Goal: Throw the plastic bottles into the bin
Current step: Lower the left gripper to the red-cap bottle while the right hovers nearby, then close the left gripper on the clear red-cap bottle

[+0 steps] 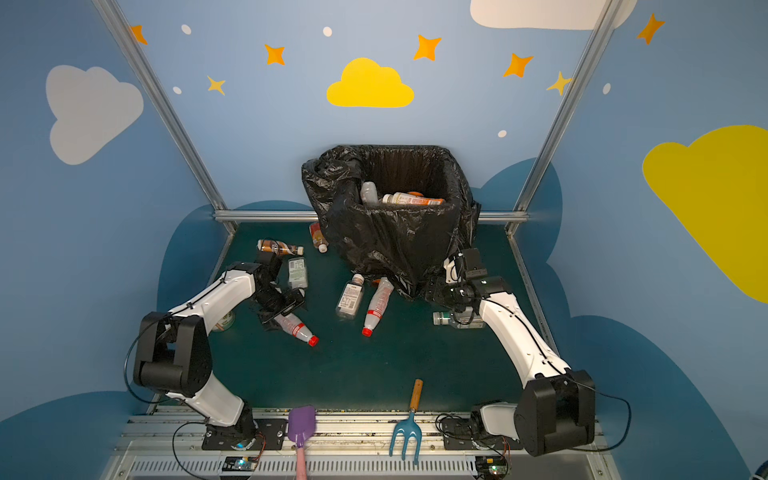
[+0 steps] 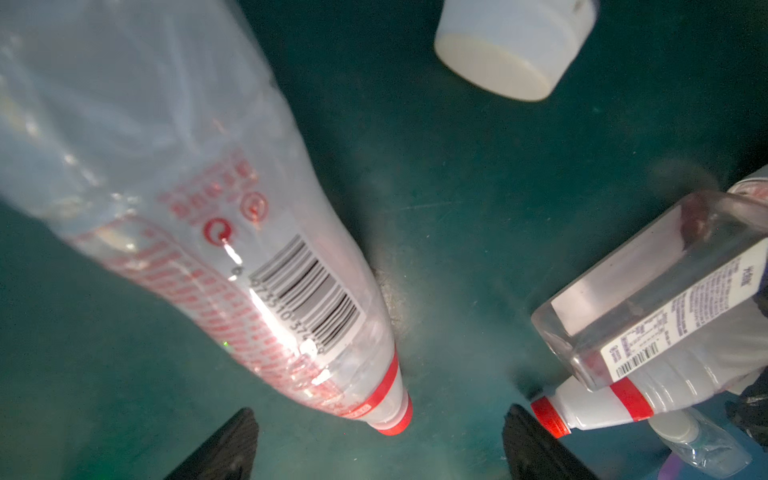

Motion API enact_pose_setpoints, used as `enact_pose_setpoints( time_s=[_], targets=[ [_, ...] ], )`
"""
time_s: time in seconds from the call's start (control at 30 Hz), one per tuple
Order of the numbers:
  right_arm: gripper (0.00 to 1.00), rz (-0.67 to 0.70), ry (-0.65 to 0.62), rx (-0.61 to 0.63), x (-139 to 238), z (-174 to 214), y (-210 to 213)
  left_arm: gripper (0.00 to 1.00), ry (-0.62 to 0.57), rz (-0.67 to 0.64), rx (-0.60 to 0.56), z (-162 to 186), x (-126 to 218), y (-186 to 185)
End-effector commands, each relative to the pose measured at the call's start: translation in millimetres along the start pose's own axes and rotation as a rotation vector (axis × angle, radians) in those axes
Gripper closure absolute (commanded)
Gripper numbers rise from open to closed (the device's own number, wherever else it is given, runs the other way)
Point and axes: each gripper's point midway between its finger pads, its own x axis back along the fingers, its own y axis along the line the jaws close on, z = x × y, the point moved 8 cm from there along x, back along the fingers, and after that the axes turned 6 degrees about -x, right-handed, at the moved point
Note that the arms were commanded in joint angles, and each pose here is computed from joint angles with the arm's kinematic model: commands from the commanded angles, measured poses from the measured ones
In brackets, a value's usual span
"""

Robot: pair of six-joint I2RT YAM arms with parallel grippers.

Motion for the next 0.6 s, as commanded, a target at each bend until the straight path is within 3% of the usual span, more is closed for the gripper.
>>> enact_pose_setpoints(
  time_s=[0.0, 0.27, 0.57],
  targets=[
    [0.26, -0.031, 0.007, 0.042, 1, -7, 9, 0.08, 0.024, -0.044, 0.019, 1, -9, 8],
    [0.26, -0.026, 0.066, 0.067, -11, -18, 13, 0.09, 0.008, -0.097, 0.041, -6, -17, 18],
    [0.26, -0.023, 0.102, 0.086, -20, -30, 17, 0.2, -0.073, -0.101, 0.048, -33, -26, 13]
  ],
)
